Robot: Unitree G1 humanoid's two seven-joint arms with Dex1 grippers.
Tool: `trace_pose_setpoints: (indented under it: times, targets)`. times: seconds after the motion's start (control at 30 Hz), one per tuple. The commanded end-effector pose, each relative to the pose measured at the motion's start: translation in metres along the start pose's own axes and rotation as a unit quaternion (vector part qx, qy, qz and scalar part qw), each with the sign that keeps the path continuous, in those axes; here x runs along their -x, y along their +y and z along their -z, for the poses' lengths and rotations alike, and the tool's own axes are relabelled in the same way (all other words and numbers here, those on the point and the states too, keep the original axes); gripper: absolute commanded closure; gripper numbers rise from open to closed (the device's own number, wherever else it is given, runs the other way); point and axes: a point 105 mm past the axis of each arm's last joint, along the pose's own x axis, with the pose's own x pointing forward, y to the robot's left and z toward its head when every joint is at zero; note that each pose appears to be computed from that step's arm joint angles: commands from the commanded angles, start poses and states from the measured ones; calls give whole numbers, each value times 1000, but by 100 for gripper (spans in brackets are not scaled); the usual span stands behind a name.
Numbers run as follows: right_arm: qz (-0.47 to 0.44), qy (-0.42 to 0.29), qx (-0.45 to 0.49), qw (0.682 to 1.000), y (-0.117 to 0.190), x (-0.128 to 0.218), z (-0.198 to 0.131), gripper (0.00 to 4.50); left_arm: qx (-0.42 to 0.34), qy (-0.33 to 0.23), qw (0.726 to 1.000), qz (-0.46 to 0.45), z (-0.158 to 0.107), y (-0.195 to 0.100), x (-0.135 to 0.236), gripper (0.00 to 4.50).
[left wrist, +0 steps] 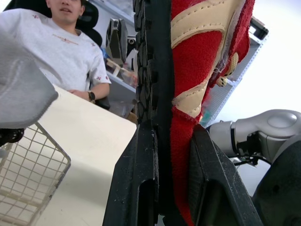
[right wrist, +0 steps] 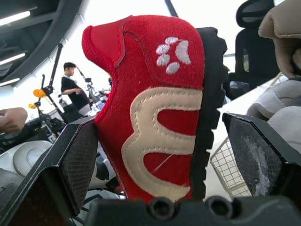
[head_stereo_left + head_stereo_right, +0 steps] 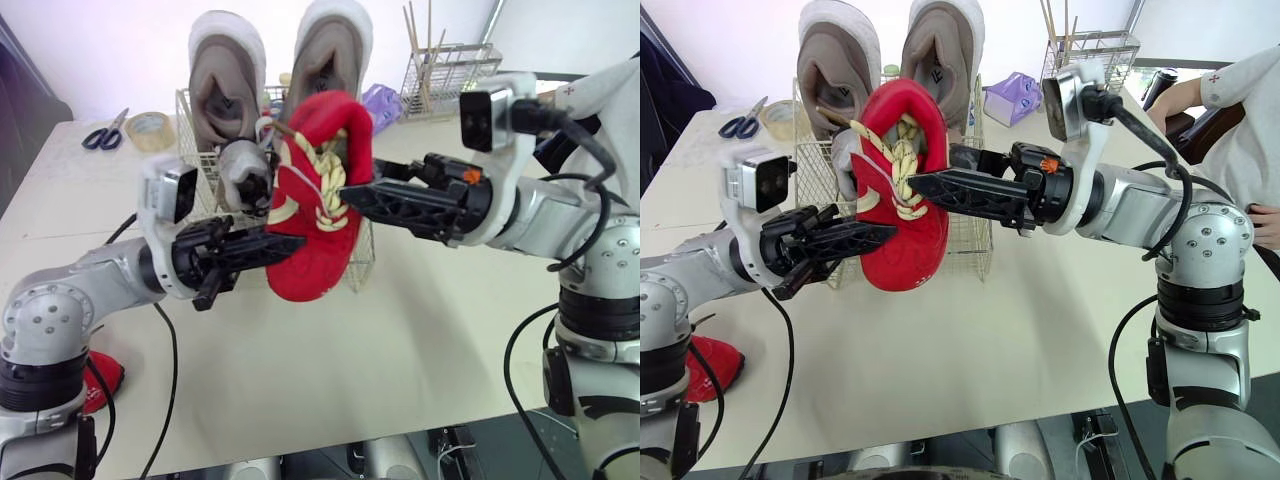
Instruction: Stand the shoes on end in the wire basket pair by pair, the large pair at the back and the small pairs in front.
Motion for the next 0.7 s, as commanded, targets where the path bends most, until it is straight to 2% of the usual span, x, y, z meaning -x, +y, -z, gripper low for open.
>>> trace_pose_setpoints:
  times: [0.03,0.13,0.27,0.3,0.37,0.53,0.63,0.67,0.7]
  targets:
    - [-15,-11,23,1000,7,-3,-10,94,-24,1,1000,9,-3,-7,-2,430]
    - [-23,-7,24,999,10,-5,-8,234,-26,3,1000,9,-2,-6,-2,430]
    - [-33,0,26,999,16,-6,-6,389,-27,7,1000,7,-1,-2,-2,430]
    - [-33,2,28,999,16,-6,-6,406,-28,7,1000,7,-2,-2,-2,430]
    - [-29,4,33,999,16,-6,-6,406,-30,8,999,7,-3,-1,-1,430]
    - [-25,6,42,999,17,-6,-6,407,-35,15,999,1,-7,2,0,181]
    - [-9,13,66,998,16,-4,-8,407,-60,27,997,-35,-13,5,11,27]
    - [-2,14,77,997,16,-3,-10,407,-70,36,996,-45,-15,3,15,7]
    - [5,15,87,996,15,-1,-13,407,-80,43,994,-55,-17,1,19,7]
